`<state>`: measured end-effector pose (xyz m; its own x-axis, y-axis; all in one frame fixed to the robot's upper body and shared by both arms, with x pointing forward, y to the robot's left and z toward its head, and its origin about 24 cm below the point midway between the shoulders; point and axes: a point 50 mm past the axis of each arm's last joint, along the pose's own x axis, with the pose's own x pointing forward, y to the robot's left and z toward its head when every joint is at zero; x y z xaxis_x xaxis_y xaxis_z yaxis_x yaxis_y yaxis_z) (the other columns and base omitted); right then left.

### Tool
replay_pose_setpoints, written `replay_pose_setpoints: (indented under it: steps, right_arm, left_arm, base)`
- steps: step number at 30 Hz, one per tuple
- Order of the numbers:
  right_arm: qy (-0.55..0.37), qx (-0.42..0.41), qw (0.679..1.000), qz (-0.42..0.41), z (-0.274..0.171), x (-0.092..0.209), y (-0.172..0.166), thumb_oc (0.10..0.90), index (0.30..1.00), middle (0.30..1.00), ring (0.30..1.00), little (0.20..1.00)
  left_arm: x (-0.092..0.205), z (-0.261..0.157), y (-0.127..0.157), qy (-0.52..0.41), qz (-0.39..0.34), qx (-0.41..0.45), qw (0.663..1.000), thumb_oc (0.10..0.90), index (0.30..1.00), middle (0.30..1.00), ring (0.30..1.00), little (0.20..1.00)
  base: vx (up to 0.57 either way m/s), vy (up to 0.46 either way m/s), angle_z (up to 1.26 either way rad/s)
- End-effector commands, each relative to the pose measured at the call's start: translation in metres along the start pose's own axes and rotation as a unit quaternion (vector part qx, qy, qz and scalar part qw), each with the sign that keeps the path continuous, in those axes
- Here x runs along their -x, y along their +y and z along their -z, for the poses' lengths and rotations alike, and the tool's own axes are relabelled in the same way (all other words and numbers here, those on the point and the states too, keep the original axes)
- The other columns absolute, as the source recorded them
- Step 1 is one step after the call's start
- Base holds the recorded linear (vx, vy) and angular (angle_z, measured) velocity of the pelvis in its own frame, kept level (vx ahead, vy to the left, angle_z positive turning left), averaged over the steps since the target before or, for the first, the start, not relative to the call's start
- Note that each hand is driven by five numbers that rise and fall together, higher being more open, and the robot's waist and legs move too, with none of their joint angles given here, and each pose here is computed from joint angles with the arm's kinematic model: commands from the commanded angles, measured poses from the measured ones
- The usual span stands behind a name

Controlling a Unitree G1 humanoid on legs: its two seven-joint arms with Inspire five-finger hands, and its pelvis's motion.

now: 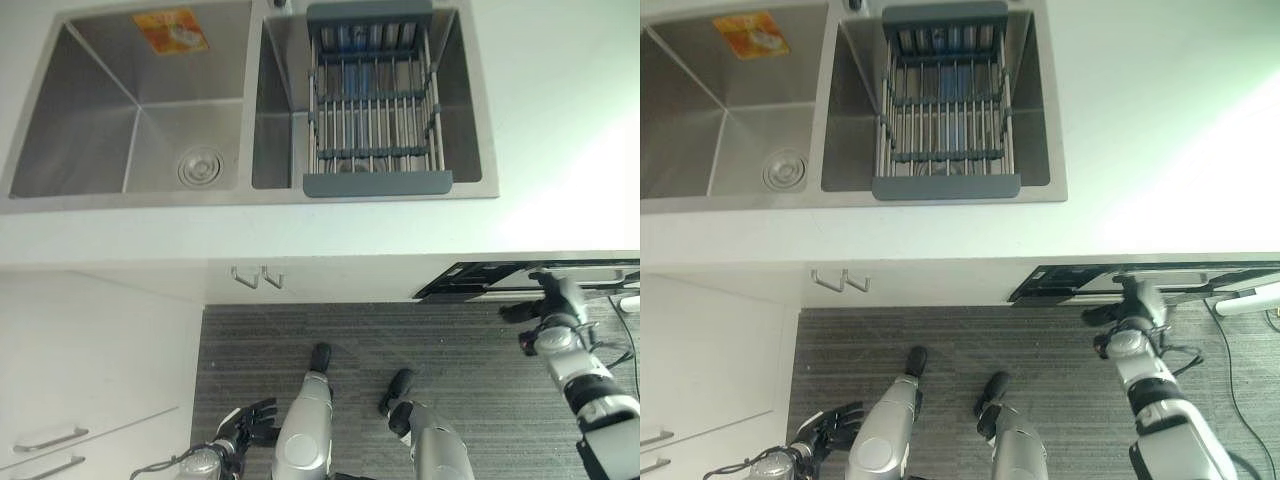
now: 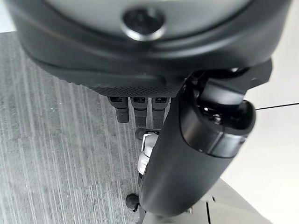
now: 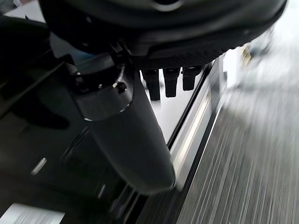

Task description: Place the dishes in the dishwasher.

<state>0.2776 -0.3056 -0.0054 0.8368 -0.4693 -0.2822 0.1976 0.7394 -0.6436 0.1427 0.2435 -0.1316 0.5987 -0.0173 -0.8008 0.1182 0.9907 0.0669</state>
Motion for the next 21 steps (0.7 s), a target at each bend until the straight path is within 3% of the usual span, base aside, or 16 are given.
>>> replay_pose_setpoints:
  steps: [1,3,4,7,11,15,18,21]
  right_arm:
    - [-0.045,-0.027,0.998,0.044,-0.03,-0.013,-0.022,0.8,0.9,0.9,0.9,0.9]
    - [0.0,-0.02,0.999,0.025,0.015,0.004,-0.01,0.8,0.9,0.9,0.9,0.9]
    - [0.016,-0.015,1.0,0.018,0.031,0.011,-0.007,0.8,0.9,0.9,0.9,0.9]
    - [0.056,-0.003,0.998,-0.005,0.075,0.034,-0.001,0.8,0.9,0.9,0.9,0.9]
    - [0.07,-0.006,0.997,-0.019,0.092,0.047,0.004,0.8,0.9,0.9,0.9,0.9]
    - [0.075,0.004,0.996,-0.039,0.101,0.055,0.01,0.8,0.9,0.9,0.9,0.9]
    - [0.09,0.001,0.995,-0.049,0.108,0.061,0.017,0.8,0.9,0.9,0.9,0.9]
    - [0.1,0.005,0.993,-0.061,0.115,0.067,0.025,0.8,0.9,0.9,0.9,0.9]
  left_arm:
    - [0.01,0.002,0.02,-0.017,-0.061,-0.044,0.997,0.8,0.9,0.9,0.9,0.9]
    - [0.014,0.002,0.026,-0.015,-0.098,-0.097,0.99,0.8,0.9,0.9,0.9,0.9]
    - [0.016,0.001,0.033,-0.006,-0.133,-0.165,0.977,0.8,0.9,0.9,0.9,0.9]
    - [0.028,-0.004,0.065,0.038,-0.217,-0.341,0.914,0.8,0.9,0.9,0.9,0.9]
    - [0.037,-0.008,0.087,0.047,-0.269,-0.339,0.9,0.8,0.9,0.9,0.9,0.9]
    - [0.043,-0.012,0.099,0.035,-0.3,-0.289,0.909,0.8,0.9,0.9,0.9,0.9]
    - [0.039,-0.012,0.096,0.024,-0.279,-0.22,0.934,0.8,0.9,0.9,0.9,0.9]
    - [0.027,-0.009,0.077,0.028,-0.21,-0.142,0.967,0.8,0.9,0.9,0.9,0.9]
  base:
    - [-0.03,0.074,-0.22]
    - [-0.03,0.082,-0.2]
    - [-0.02,0.067,-0.15]
    - [-0.03,0.081,-0.22]
    - [-0.03,0.04,-0.25]
    - [-0.03,0.039,-0.19]
    - [-0.02,0.012,-0.06]
    - [0.0,0.001,-0.03]
